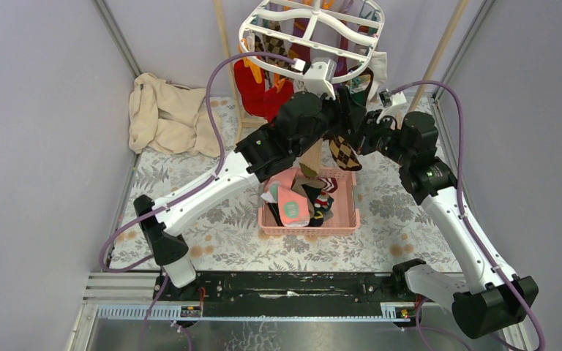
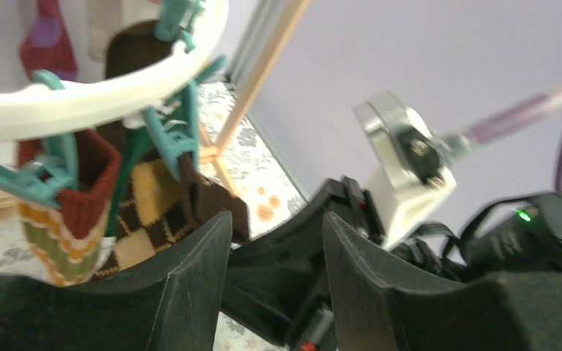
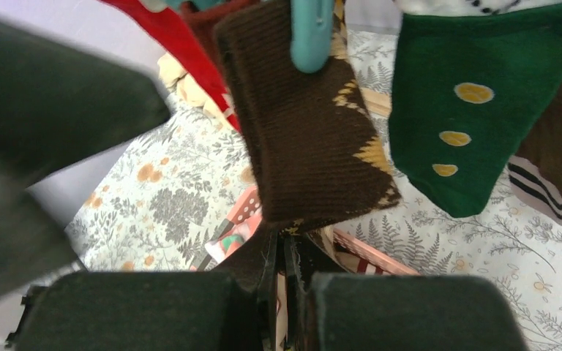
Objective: Remove the socks clipped to the hanger
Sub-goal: Remove the sock from the hanger.
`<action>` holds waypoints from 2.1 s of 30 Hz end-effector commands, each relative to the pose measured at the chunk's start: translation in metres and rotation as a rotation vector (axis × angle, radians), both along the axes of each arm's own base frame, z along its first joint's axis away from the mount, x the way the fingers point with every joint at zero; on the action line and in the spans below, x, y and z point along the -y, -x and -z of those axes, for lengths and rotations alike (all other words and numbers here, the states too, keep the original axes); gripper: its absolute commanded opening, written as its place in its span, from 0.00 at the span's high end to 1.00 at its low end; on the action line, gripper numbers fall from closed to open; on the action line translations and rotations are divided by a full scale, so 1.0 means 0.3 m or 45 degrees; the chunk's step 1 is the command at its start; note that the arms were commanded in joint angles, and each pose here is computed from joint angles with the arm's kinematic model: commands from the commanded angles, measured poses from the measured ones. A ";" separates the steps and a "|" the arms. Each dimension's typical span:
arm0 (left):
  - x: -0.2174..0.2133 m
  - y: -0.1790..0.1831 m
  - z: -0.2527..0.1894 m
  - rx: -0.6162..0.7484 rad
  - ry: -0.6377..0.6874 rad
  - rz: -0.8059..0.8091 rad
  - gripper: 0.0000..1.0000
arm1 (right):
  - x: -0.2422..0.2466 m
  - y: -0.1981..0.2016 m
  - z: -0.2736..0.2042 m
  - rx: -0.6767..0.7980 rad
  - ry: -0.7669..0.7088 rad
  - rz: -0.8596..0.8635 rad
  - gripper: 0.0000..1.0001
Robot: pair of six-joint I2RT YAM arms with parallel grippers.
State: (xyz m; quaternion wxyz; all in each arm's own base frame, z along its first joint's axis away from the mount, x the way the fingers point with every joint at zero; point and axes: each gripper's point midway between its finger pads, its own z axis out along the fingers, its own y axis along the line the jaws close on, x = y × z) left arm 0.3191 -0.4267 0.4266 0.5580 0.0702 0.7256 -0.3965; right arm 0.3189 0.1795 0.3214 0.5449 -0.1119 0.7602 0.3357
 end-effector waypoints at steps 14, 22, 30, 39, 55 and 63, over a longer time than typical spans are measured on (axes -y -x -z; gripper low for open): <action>-0.138 -0.226 0.046 0.018 -0.098 -0.272 0.42 | -0.095 0.042 -0.137 0.148 0.004 -0.095 1.00; -0.230 -0.270 0.028 0.022 -0.078 -0.329 0.42 | -0.127 0.048 -0.128 0.139 0.013 -0.123 1.00; -0.319 -0.295 0.034 0.013 -0.052 -0.366 0.41 | -0.167 0.043 -0.119 0.134 0.027 -0.144 1.00; -0.253 -0.270 0.012 0.043 0.022 -0.208 0.41 | -0.188 0.033 -0.108 0.125 0.039 -0.148 1.00; -0.217 -0.280 0.021 0.038 0.093 -0.179 0.42 | -0.198 0.036 -0.079 0.106 0.050 -0.151 1.00; -0.213 -0.280 0.010 0.049 0.125 -0.178 0.50 | -0.193 0.043 -0.068 0.103 0.060 -0.150 1.00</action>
